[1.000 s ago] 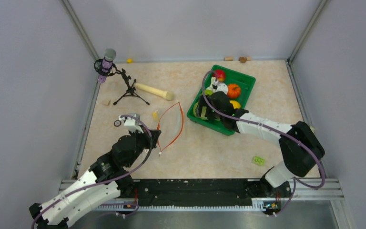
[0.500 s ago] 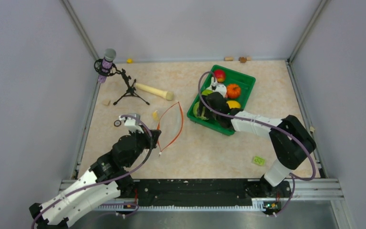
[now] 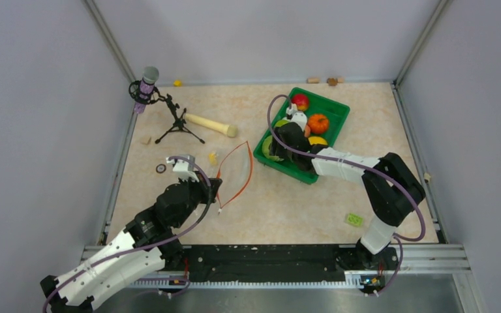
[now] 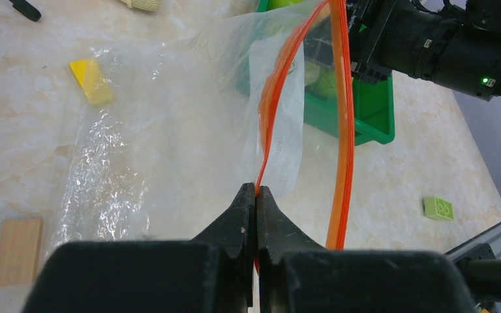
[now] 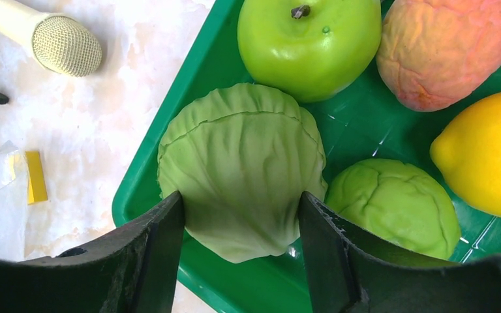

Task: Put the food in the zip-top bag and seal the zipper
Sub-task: Pick up the fake vegetable from the bin, then place the fake vegetable in the zipper food storage bag.

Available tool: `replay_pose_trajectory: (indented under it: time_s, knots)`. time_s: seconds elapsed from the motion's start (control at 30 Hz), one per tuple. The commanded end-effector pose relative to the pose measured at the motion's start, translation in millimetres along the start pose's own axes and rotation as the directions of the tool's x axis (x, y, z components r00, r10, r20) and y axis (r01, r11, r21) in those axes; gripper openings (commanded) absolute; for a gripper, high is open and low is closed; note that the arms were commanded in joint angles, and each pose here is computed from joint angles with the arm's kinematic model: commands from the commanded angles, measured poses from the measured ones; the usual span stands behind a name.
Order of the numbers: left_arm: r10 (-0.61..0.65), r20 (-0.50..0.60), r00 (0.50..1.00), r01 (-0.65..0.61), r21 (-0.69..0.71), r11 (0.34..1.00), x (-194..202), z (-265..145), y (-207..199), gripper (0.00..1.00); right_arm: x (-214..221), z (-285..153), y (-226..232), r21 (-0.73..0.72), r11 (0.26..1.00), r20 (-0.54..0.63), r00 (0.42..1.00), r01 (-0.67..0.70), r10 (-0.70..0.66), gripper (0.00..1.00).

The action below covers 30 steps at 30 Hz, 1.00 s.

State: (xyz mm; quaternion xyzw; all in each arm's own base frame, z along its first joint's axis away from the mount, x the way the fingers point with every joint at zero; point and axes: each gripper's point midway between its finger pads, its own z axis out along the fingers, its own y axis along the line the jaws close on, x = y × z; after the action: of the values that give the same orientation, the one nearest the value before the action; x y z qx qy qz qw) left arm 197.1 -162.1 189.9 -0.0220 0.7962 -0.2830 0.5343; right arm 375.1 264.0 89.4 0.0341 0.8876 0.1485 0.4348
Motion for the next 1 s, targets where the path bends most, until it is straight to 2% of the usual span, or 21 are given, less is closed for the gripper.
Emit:
replay_pose_trajectory:
  time_s: [0.0,0.2,0.4,0.6,0.7,0.8,0.97]
  knots:
    - [-0.008,0.03,1.0,0.007,0.033,0.999,-8.0,0.3,-7.2,0.0,-18.0,-1.2,1.2,0.011,1.0,0.03,1.0,0.003,-0.004,0.17]
    - [-0.012,0.032,0.999,0.011,0.029,1.0,-8.8,-0.5,-6.3,0.0,-31.6,-23.4,-9.3,0.045,0.999,0.07,0.998,0.0,-0.004,0.05]
    - [-0.014,0.031,0.999,0.013,0.03,0.999,-8.8,-0.6,-6.7,0.0,-54.2,-56.9,-13.6,0.027,1.0,0.148,0.989,0.005,-0.009,0.02]
    - [-0.013,0.023,1.0,0.012,0.036,0.999,-7.5,-0.3,-8.3,0.0,-72.4,-94.3,-8.8,-0.067,0.998,0.225,0.974,0.002,0.013,0.02]
    - [-0.011,0.018,1.0,0.01,0.05,0.999,-7.3,-0.8,-10.8,0.0,-83.0,-119.6,3.8,-0.176,0.984,0.266,0.963,0.009,0.039,0.02]
    - [-0.012,0.021,1.0,0.011,0.047,0.999,-7.6,-0.9,-10.0,0.0,-87.3,-147.3,27.6,-0.348,0.935,0.299,0.953,0.064,0.046,0.02]
    - [-0.014,0.023,1.0,0.013,0.046,0.999,-8.2,-1.6,-9.8,0.0,-86.4,-201.7,72.0,-0.637,0.745,0.364,0.929,0.198,0.065,0.04]
